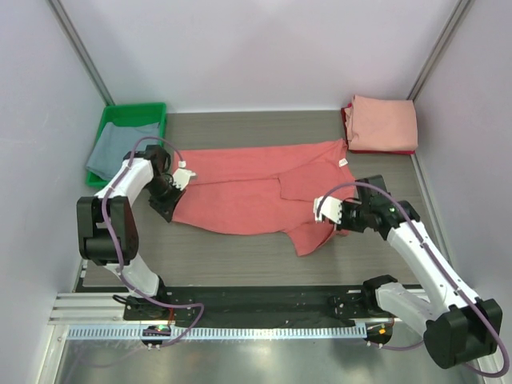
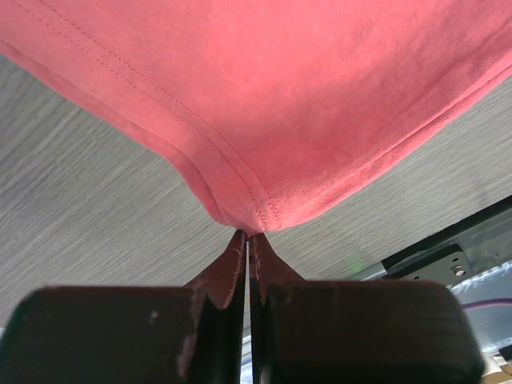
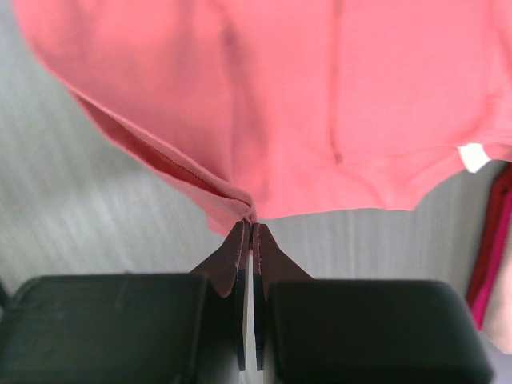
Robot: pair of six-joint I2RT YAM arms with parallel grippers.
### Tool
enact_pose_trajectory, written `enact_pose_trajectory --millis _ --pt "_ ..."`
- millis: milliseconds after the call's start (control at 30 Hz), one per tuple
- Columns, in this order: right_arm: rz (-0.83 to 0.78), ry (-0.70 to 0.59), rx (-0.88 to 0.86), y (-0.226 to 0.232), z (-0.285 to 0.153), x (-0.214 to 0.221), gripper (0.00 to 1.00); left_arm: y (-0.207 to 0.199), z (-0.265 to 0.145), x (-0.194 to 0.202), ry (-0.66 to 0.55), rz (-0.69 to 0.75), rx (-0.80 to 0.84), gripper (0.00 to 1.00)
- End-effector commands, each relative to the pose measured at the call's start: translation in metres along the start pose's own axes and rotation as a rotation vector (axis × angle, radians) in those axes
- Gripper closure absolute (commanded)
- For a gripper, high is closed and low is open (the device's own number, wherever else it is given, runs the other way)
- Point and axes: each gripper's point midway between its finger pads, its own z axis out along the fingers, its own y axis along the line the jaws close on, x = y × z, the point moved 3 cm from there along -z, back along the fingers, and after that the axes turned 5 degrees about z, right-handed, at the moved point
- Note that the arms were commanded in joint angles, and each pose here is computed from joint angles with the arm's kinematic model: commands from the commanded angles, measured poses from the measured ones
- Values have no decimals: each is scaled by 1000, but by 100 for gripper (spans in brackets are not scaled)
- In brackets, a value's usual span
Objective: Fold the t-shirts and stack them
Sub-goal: Fold the tshirt
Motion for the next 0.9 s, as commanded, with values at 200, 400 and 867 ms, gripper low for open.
enact_pose_trajectory --millis 200,400,867 --pt "163 -121 264 -99 -17 -39 99 15 -22 -30 -85 9 -33 100" --pt "261 -165 349 -147 -24 -42 99 28 -26 -46 -111 -3 -64 100" --pt "289 -209 492 -232 -10 -54 99 87 -29 -91 -196 -154 -138 100"
